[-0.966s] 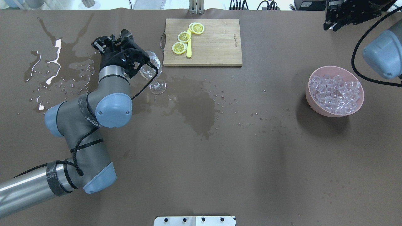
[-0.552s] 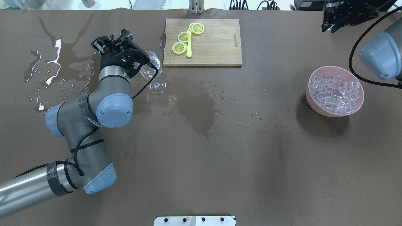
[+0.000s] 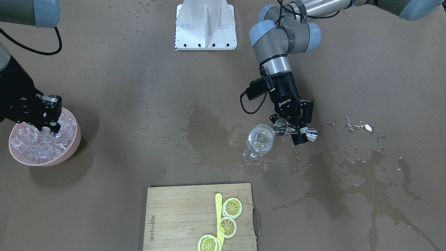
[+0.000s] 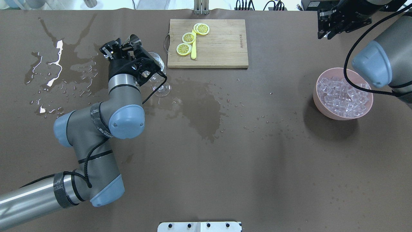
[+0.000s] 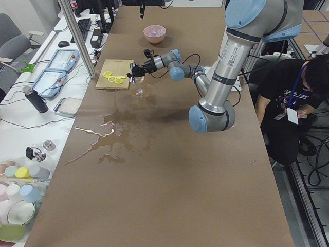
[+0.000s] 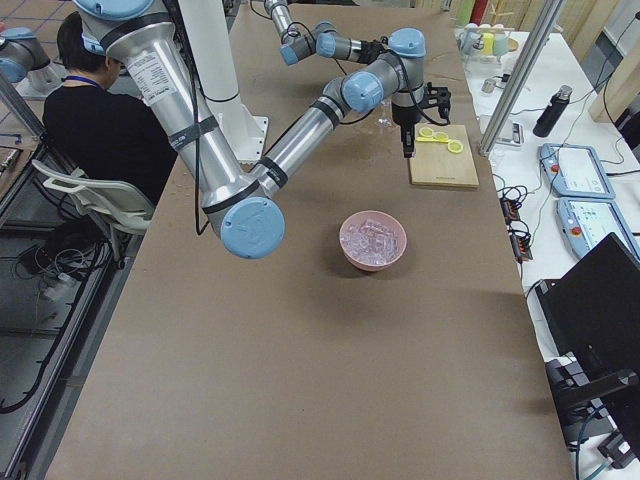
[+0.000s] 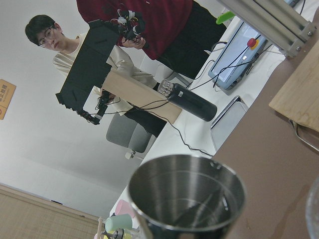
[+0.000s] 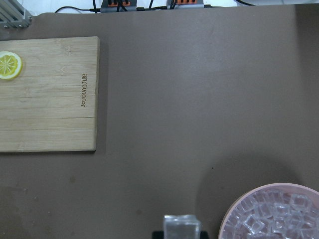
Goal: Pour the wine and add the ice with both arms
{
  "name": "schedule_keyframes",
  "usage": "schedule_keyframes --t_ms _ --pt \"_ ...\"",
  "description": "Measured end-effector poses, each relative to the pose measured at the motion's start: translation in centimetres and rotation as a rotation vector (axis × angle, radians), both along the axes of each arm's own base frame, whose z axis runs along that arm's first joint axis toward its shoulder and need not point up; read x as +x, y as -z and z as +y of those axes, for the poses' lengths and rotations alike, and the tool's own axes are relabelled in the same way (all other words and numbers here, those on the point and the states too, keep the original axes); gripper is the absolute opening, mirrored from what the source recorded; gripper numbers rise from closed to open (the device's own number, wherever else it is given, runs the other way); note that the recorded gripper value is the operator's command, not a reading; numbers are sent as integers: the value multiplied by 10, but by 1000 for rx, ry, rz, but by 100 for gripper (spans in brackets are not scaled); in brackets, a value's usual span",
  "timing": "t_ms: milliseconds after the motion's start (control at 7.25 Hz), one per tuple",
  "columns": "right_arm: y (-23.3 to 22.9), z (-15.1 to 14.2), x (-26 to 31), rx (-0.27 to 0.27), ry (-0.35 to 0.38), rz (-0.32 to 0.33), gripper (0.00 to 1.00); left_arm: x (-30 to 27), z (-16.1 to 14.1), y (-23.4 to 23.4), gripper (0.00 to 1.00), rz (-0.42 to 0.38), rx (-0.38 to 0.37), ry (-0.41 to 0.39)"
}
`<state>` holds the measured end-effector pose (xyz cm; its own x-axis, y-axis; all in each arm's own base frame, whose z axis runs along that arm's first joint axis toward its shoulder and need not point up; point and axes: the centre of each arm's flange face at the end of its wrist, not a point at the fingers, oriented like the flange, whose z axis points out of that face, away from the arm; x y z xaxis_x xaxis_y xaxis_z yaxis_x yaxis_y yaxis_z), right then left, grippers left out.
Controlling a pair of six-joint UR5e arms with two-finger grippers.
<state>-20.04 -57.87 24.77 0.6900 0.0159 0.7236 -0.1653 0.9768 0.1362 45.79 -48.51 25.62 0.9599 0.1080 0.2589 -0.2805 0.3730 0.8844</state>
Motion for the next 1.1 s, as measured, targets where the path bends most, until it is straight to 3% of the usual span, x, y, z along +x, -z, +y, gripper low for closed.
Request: schedule_keyframes --t_ms 552,1103 --pt "19 3 -37 65 12 51 0 3 -1 5 18 -101 -12 -8" --pt "48 -19 -84 99 27 89 0 7 -4 5 18 -173 -15 -7"
